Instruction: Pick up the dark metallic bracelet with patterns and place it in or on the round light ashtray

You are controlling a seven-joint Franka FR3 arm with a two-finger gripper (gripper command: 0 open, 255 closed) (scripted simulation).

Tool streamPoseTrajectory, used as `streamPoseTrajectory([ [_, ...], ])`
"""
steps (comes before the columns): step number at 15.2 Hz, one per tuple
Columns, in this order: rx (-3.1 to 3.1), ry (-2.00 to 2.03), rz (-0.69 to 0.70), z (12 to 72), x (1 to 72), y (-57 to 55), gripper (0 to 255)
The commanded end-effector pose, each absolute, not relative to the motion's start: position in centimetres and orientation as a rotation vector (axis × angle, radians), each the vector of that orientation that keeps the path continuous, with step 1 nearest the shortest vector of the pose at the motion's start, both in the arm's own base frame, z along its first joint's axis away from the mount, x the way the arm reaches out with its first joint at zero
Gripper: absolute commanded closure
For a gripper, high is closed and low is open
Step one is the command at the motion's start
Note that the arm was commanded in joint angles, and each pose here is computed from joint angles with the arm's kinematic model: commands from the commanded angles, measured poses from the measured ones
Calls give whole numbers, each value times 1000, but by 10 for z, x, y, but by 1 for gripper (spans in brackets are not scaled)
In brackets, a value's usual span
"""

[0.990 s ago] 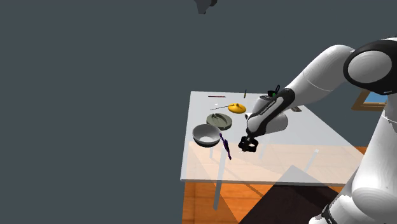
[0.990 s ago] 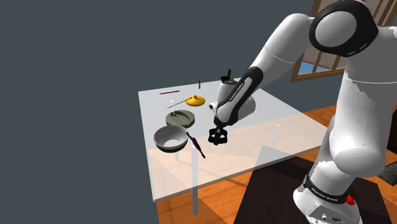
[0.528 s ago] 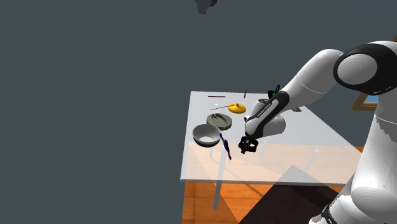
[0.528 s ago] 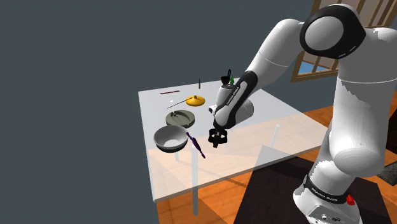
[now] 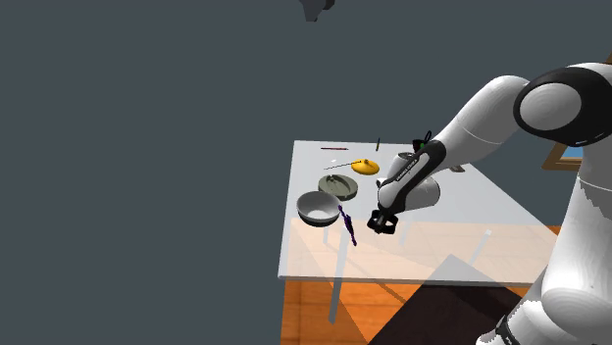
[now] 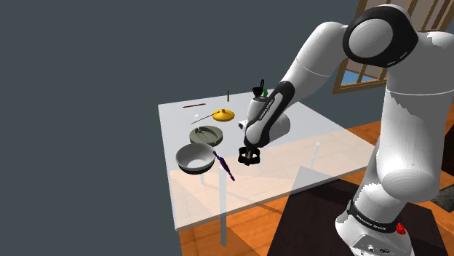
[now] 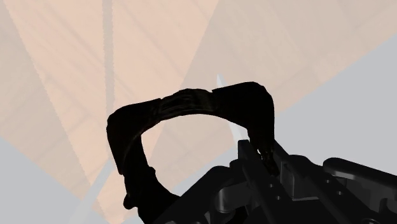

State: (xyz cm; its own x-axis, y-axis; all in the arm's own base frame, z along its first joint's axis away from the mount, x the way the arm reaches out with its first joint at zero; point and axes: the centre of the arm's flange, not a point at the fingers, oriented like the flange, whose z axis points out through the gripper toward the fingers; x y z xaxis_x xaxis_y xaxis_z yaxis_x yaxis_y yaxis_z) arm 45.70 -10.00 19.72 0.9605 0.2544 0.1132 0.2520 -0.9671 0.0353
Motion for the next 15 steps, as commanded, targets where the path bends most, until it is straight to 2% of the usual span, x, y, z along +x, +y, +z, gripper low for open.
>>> streamPoseTrajectory([
  [1,3090,399,183,197,457,-100,255],
  [5,3090,399,183,197,457,-100,255],
  [15,3090,399,183,250,457,-100,255],
])
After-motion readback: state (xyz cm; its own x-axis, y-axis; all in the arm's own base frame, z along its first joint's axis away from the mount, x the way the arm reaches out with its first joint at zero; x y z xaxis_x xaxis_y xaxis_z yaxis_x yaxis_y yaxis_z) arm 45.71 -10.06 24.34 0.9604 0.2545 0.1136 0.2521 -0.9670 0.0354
